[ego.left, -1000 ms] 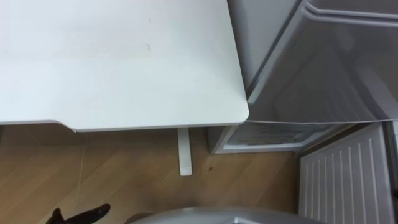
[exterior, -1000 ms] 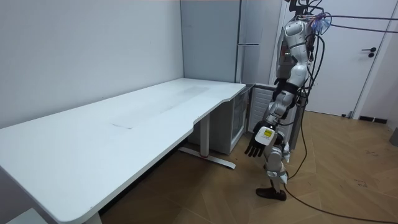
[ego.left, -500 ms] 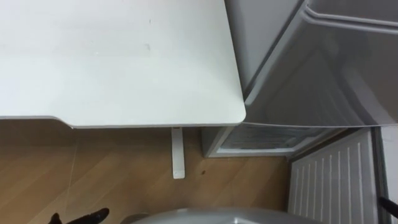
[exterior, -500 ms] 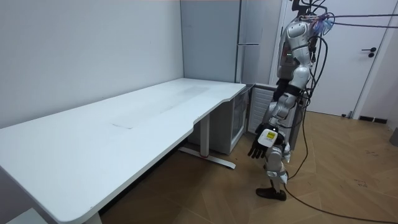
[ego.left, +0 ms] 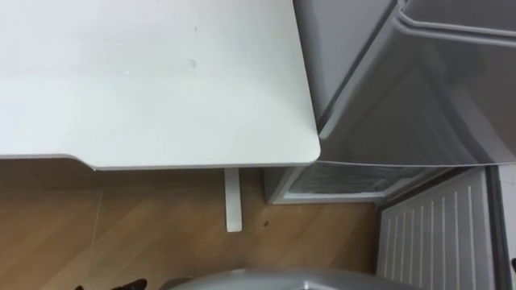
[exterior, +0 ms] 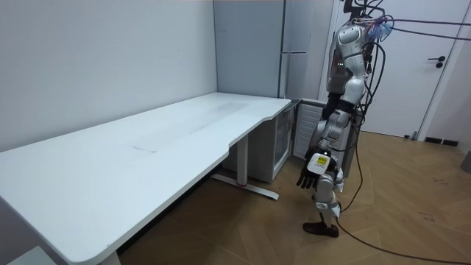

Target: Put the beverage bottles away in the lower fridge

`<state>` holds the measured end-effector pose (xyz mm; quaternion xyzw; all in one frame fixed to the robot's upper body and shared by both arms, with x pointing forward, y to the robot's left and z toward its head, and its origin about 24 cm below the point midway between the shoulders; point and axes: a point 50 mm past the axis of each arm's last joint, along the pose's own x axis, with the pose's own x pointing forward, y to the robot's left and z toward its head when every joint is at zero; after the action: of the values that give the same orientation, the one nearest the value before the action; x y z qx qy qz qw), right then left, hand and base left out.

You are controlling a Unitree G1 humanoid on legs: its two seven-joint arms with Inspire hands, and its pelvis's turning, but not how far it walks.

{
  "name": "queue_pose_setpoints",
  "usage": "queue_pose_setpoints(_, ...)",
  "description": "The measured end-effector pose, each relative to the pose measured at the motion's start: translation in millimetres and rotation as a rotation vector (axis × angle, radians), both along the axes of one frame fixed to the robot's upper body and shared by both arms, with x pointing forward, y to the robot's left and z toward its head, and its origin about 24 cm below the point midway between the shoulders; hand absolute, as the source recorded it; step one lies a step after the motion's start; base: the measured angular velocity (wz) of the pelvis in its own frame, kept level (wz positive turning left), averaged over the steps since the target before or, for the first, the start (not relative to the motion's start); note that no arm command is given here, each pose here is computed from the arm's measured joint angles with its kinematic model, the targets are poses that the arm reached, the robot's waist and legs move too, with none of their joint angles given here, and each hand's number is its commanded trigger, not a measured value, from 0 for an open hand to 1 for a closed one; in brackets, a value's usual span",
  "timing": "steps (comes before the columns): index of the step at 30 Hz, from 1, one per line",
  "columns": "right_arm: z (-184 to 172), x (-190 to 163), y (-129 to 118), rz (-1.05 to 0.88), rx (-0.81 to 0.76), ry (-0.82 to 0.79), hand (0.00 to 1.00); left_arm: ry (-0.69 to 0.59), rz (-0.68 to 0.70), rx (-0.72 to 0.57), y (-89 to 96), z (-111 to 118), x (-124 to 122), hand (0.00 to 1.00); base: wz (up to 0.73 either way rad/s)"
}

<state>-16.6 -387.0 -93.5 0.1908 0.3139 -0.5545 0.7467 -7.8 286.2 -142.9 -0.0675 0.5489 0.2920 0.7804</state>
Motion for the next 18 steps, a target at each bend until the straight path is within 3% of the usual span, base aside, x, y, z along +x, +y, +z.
queue_pose_setpoints(10, -4, -15, 27, 0.129, 0.036, -0.169, 0.00, 0.000, -0.096, -0.063, -13.7, -6, 11, 0.00, -0.16)
queue_pose_setpoints(18, -2, -12, 68, 0.396, 0.170, -0.361, 0.00, 0.018, -0.182, -0.093, -17.7, -7, 13, 0.00, -0.09)
